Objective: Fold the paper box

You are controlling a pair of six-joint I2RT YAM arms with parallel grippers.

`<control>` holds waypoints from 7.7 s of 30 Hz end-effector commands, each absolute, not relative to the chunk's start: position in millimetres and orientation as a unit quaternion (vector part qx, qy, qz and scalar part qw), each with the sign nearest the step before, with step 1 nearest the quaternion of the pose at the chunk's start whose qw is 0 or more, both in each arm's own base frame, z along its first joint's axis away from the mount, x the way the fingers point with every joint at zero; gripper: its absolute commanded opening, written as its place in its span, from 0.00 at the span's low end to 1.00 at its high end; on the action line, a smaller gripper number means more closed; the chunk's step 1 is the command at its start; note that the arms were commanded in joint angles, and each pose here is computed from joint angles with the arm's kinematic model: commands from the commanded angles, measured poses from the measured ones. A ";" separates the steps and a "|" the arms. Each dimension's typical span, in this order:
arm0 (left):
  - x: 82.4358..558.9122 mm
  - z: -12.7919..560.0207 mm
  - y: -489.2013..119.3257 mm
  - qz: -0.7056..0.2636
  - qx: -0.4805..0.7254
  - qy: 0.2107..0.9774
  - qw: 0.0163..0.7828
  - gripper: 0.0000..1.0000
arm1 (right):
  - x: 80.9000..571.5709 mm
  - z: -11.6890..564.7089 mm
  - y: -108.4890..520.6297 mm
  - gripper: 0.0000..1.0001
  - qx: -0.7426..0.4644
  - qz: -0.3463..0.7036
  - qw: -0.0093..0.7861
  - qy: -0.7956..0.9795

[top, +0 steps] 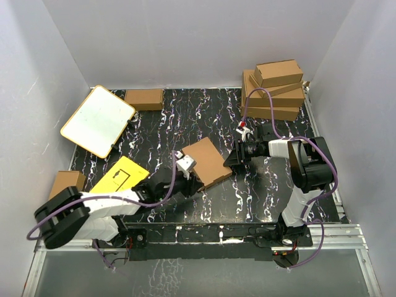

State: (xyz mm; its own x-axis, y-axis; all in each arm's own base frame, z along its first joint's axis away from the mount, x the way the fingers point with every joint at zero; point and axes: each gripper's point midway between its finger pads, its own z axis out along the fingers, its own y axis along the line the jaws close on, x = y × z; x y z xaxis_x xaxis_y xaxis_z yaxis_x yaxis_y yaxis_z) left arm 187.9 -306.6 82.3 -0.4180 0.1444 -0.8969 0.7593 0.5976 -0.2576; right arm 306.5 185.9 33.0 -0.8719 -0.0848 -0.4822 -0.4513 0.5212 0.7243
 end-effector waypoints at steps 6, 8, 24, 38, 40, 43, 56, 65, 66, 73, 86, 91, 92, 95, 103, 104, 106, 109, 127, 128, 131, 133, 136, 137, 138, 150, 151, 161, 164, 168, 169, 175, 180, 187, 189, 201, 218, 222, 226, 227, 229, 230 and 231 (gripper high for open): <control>166.2 80.3 -288.2 -0.344 0.378 0.709 0.485 0.34 | 313.3 13.9 178.0 0.46 -0.163 0.423 0.200 0.869; 167.6 76.9 -291.5 -0.336 0.398 0.703 0.484 0.34 | 313.3 14.1 177.9 0.46 -0.164 0.423 0.200 0.868; 178.7 63.5 -314.6 -0.341 0.417 0.687 0.489 0.33 | 312.7 14.9 179.0 0.47 -0.165 0.428 0.199 0.866; 186.2 54.1 -315.4 -0.324 0.410 0.704 0.481 0.22 | 312.1 15.4 179.6 0.47 -0.165 0.429 0.197 0.866; 185.5 52.3 -316.7 -0.325 0.412 0.704 0.478 0.22 | 312.0 15.5 179.6 0.46 -0.165 0.430 0.197 0.866; 186.1 49.9 -317.6 -0.325 0.412 0.707 0.475 0.20 | 311.7 15.0 179.5 0.47 -0.164 0.429 0.197 0.866; 189.5 47.4 -318.5 -0.317 0.407 0.717 0.468 0.04 | 311.4 15.2 179.7 0.46 -0.165 0.431 0.196 0.865; 189.9 45.3 -319.0 -0.316 0.406 0.723 0.462 0.03 | 311.5 14.9 179.6 0.46 -0.165 0.430 0.197 0.866; 190.1 46.1 -319.4 -0.316 0.406 0.722 0.463 0.03 | 311.7 15.0 179.2 0.46 -0.164 0.429 0.197 0.866; 188.7 49.3 -314.0 -0.315 0.399 0.723 0.468 0.15 | 311.7 15.3 179.4 0.46 -0.164 0.430 0.197 0.865; 188.1 40.9 -312.7 -0.310 0.399 0.731 0.458 0.18 | 311.2 15.0 179.8 0.46 -0.164 0.431 0.196 0.866; 187.8 38.6 -312.9 -0.310 0.400 0.733 0.454 0.18 | 311.4 15.3 179.7 0.46 -0.164 0.431 0.196 0.866; 187.7 38.4 -313.1 -0.310 0.401 0.733 0.454 0.18 | 311.4 15.2 179.7 0.46 -0.164 0.431 0.196 0.866; 187.6 36.3 -313.0 -0.310 0.400 0.735 0.452 0.17 | 311.7 15.1 179.6 0.46 -0.164 0.431 0.196 0.866; 189.0 37.1 -315.8 -0.310 0.400 0.736 0.449 0.04 | 311.5 15.3 180.0 0.45 -0.164 0.431 0.196 0.865; 189.3 37.5 -316.3 -0.310 0.399 0.737 0.449 0.02 | 311.5 15.5 180.2 0.45 -0.165 0.432 0.196 0.865; 190.5 38.3 -316.9 -0.309 0.398 0.738 0.448 0.00 | 311.5 15.6 180.0 0.44 -0.165 0.432 0.196 0.865; 191.9 40.1 -318.1 -0.307 0.397 0.741 0.447 0.00 | 311.0 15.8 180.3 0.43 -0.165 0.433 0.196 0.864; 201.7 56.7 -327.6 -0.296 0.391 0.756 0.434 0.00 | 308.8 16.4 184.5 0.40 -0.174 0.434 0.193 0.862; 202.6 57.6 -328.8 -0.295 0.390 0.758 0.433 0.00 | 308.2 16.3 185.0 0.40 -0.175 0.435 0.192 0.862; 205.6 59.5 -330.6 -0.290 0.385 0.764 0.428 0.00 | 308.7 16.8 185.5 0.40 -0.177 0.434 0.193 0.862; 208.9 63.4 -331.6 -0.287 0.379 0.769 0.428 0.00 | 308.5 16.7 185.4 0.40 -0.176 0.433 0.193 0.863; 212.1 66.7 -332.0 -0.281 0.373 0.775 0.426 0.00 | 308.1 16.6 186.0 0.40 -0.177 0.433 0.192 0.863; 212.8 68.1 -332.7 -0.280 0.372 0.776 0.425 0.00 | 308.0 16.4 186.1 0.40 -0.178 0.433 0.192 0.863; 212.7 68.6 -333.3 -0.280 0.372 0.777 0.423 0.00 | 308.4 16.4 186.2 0.40 -0.178 0.433 0.192 0.863; 203.8 83.5 -324.2 -0.285 0.364 0.785 0.413 0.23 | 308.3 15.3 185.7 0.40 -0.176 0.432 0.190 0.864; 202.7 84.2 -322.5 -0.285 0.361 0.787 0.411 0.27 | 308.6 15.1 185.5 0.40 -0.176 0.431 0.191 0.864; 199.8 115.1 -302.4 -0.314 0.254 0.810 0.426 0.61 | 308.6 14.7 185.3 0.40 -0.176 0.431 0.190 0.864; 211.0 121.0 -286.4 -0.329 0.150 0.836 0.412 0.76 | 308.5 14.4 185.2 0.40 -0.178 0.430 0.190 0.865; 219.4 134.1 -277.1 -0.406 0.027 0.834 0.372 0.87 | 308.8 14.4 185.1 0.40 -0.177 0.430 0.190 0.865; 220.5 135.1 -274.8 -0.420 0.001 0.832 0.361 0.88 | 308.5 14.2 185.2 0.40 -0.177 0.430 0.190 0.865; 241.2 120.1 -246.3 -0.414 -0.087 0.842 0.335 0.87 | 308.2 14.6 185.6 0.40 -0.177 0.432 0.189 0.864; 271.0 94.0 -221.4 -0.404 -0.128 0.844 0.329 0.88 | 307.8 14.7 185.9 0.40 -0.178 0.432 0.189 0.864; 312.8 64.6 -226.1 -0.393 -0.129 0.851 0.323 0.90 | 308.3 15.7 186.0 0.40 -0.179 0.433 0.190 0.863; 322.2 58.2 -226.3 -0.389 -0.137 0.852 0.322 0.90 | 308.4 15.8 185.8 0.40 -0.179 0.433 0.190 0.863; 343.5 28.9 -218.4 -0.356 -0.182 0.866 0.300 0.70 | 308.4 15.4 185.8 0.40 -0.179 0.432 0.189 0.863; 338.2 4.2 -220.8 -0.333 -0.170 0.892 0.256 0.34 | 307.8 14.7 187.6 0.39 -0.182 0.432 0.188 0.863; 337.7 2.5 -220.5 -0.326 -0.168 0.896 0.251 0.21 | 307.7 14.7 187.6 0.39 -0.182 0.432 0.188 0.863; 338.3 3.4 -220.9 -0.323 -0.167 0.897 0.249 0.09 | 307.6 14.6 187.6 0.39 -0.182 0.432 0.187 0.863; 337.9 3.2 -221.2 -0.323 -0.166 0.898 0.248 0.07 | 307.7 14.6 187.6 0.39 -0.182 0.432 0.187 0.863; 338.3 3.6 -222.1 -0.322 -0.165 0.899 0.247 0.07 | 307.4 14.6 188.0 0.39 -0.183 0.432 0.187 0.863; 338.6 4.4 -222.3 -0.322 -0.164 0.899 0.247 0.07 | 307.5 14.7 187.9 0.39 -0.182 0.432 0.187 0.863; 339.0 6.0 -222.9 -0.323 -0.163 0.899 0.248 0.09 | 307.2 14.5 187.7 0.39 -0.182 0.432 0.187 0.863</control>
State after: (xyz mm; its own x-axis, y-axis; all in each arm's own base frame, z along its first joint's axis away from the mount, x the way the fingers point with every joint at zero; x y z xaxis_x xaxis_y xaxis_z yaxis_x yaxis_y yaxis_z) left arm 358.2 -232.8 36.6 -0.7784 -0.5009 -0.3785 -0.0737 0.6716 -0.7372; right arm 303.0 193.4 33.0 -0.8724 -0.1172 -0.4745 -0.4647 0.4999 0.7309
